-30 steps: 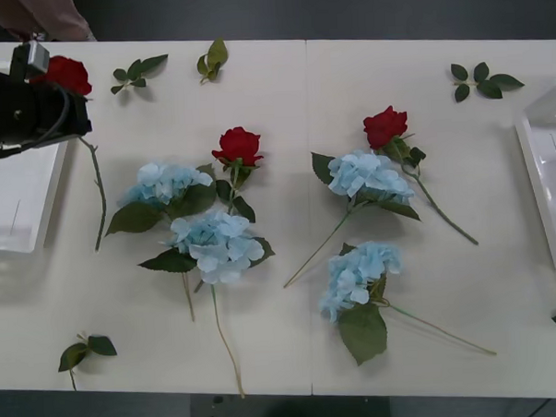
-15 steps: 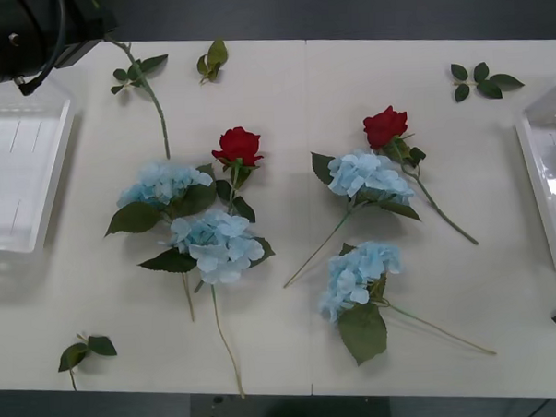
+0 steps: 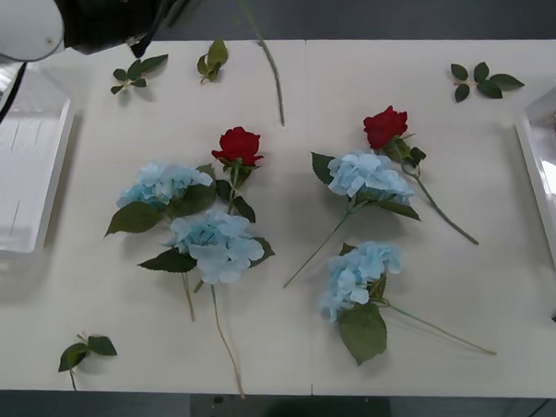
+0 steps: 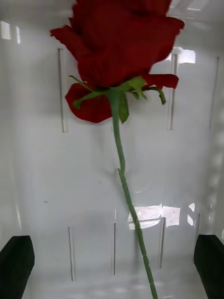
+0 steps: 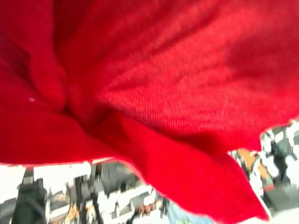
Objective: Put the red flowers into the right box and the blue flowers into the left box
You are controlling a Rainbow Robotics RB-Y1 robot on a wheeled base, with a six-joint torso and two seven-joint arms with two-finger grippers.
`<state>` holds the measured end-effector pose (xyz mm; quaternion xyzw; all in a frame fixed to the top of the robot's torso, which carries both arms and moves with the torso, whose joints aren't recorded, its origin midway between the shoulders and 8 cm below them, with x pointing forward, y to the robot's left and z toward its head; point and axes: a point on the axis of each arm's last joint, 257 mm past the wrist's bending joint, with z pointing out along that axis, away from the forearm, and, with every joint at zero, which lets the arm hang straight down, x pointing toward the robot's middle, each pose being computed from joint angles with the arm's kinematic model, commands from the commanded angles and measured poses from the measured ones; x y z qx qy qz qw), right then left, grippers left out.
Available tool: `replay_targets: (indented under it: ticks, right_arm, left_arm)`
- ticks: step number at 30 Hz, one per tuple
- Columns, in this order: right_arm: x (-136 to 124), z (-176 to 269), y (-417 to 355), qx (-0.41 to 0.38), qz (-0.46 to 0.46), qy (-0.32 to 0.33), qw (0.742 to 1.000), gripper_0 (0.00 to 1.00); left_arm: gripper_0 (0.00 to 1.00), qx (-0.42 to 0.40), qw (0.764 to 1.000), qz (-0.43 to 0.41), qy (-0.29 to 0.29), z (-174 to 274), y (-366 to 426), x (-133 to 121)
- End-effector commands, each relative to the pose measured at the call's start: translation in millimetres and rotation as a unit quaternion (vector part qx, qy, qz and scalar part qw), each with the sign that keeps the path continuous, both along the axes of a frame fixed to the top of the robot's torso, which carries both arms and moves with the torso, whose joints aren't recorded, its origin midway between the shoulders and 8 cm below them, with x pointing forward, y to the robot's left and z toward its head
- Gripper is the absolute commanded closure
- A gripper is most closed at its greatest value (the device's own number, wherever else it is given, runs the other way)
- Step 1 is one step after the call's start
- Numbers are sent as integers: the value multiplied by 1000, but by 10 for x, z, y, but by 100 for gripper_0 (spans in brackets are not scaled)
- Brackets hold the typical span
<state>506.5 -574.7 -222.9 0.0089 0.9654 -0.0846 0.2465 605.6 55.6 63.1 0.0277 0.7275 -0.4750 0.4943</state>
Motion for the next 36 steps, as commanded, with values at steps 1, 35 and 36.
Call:
replay_targets:
  ticks: [1,35,36]
  right_arm:
    - [76,477,94,-17,44,-24,999,0]
    - [-448,1824,2309,141,536,-185,812,0]
    - [-477,1854,2352,149,541,-189,806,0]
  left_arm:
    - [100,-44,998,-43,-22,568,-624,-127]
    - [100,-115,980,-156,-31,747,-2438,-824]
    - [100,-116,981,-155,-31,739,-2441,-817]
